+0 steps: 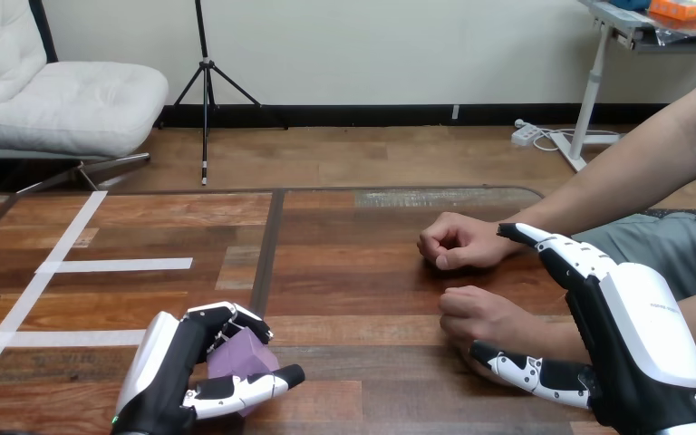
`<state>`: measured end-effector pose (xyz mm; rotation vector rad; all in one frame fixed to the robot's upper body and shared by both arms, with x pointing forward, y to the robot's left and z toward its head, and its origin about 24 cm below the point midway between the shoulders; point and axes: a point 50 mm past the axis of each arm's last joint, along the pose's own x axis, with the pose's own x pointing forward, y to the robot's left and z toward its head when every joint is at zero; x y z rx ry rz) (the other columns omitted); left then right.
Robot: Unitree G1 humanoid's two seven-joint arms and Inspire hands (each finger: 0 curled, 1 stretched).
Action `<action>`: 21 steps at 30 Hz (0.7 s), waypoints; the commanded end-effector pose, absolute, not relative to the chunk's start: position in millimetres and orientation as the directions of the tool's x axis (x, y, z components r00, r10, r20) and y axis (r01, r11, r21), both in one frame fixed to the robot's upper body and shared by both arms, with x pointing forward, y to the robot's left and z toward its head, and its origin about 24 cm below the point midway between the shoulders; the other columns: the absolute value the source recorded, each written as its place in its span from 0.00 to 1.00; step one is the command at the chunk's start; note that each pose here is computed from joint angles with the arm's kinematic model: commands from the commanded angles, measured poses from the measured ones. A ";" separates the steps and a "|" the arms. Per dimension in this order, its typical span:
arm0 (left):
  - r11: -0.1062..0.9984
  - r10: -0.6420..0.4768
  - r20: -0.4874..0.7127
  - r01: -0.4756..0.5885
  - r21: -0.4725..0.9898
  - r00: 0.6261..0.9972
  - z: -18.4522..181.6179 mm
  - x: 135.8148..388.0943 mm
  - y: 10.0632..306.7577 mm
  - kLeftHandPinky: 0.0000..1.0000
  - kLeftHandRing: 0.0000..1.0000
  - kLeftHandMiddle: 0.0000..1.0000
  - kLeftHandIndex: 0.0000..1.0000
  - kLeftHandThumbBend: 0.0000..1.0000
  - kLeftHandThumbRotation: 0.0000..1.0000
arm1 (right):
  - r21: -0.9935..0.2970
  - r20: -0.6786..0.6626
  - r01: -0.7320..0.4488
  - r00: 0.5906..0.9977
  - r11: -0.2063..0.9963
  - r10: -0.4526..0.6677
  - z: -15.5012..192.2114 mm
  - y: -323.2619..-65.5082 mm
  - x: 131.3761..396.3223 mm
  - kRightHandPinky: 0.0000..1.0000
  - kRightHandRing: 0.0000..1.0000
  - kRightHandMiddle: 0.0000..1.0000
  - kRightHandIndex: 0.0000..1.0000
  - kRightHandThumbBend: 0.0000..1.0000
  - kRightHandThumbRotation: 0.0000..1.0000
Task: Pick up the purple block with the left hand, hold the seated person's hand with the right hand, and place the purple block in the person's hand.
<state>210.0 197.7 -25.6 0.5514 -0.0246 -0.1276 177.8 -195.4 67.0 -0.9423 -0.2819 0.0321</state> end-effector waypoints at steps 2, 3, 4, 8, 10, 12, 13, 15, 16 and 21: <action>0.871 -0.127 0.101 0.062 0.487 0.987 -6.5 231.8 195.6 0.31 0.38 0.46 0.48 0.81 0.23 | -0.793 0.310 0.150 0.934 0.591 0.179 85.5 -190.4 188.0 0.89 0.86 0.84 0.84 0.70 0.18; 0.874 -0.127 0.099 0.064 0.482 0.987 -6.7 231.9 195.5 0.31 0.38 0.46 0.48 0.81 0.22 | -0.793 0.310 0.150 0.934 0.591 0.179 85.6 -190.4 188.0 0.88 0.86 0.84 0.84 0.70 0.18; 0.875 -0.127 0.097 0.065 0.479 0.987 -6.9 232.0 195.5 0.31 0.38 0.46 0.48 0.81 0.22 | -0.793 0.310 0.150 0.934 0.591 0.179 85.6 -190.4 188.0 0.88 0.86 0.84 0.84 0.70 0.18; 0.897 -0.131 0.091 0.079 0.434 0.987 -7.4 232.4 194.9 0.31 0.38 0.46 0.48 0.82 0.21 | -0.793 0.310 0.151 0.934 0.590 0.178 85.8 -190.7 187.9 0.88 0.86 0.84 0.84 0.71 0.17; 0.905 -0.133 0.088 0.085 0.417 0.987 -7.7 232.5 194.9 0.32 0.39 0.46 0.48 0.83 0.20 | -0.793 0.309 0.151 0.935 0.590 0.176 85.9 -190.8 187.8 0.89 0.86 0.84 0.84 0.71 0.16; 0.913 -0.137 0.092 0.090 0.398 0.986 -7.3 232.6 194.7 0.32 0.39 0.46 0.48 0.83 0.20 | -0.793 0.308 0.152 0.935 0.590 0.174 86.0 -190.8 187.7 0.89 0.86 0.84 0.84 0.71 0.15; 0.915 -0.139 0.093 0.092 0.393 0.986 -7.2 232.6 194.7 0.32 0.39 0.46 0.47 0.84 0.20 | -0.793 0.308 0.152 0.935 0.590 0.174 86.1 -190.9 187.6 0.89 0.86 0.84 0.84 0.71 0.15; 0.922 -0.136 0.095 0.091 0.377 0.986 -7.0 232.8 194.7 0.32 0.39 0.46 0.47 0.84 0.20 | -0.793 0.309 0.153 0.935 0.590 0.173 86.2 -191.0 187.5 0.89 0.86 0.84 0.84 0.71 0.15; 0.924 -0.136 0.095 0.091 0.372 0.986 -7.0 232.8 194.7 0.32 0.39 0.46 0.47 0.85 0.20 | -0.793 0.309 0.153 0.935 0.589 0.173 86.2 -191.0 187.5 0.89 0.86 0.84 0.84 0.71 0.15; 0.933 -0.134 0.109 0.088 0.349 0.985 -6.1 233.0 194.6 0.32 0.38 0.45 0.47 0.86 0.19 | -0.794 0.310 0.154 0.935 0.589 0.174 86.2 -191.6 187.4 0.89 0.86 0.84 0.84 0.71 0.14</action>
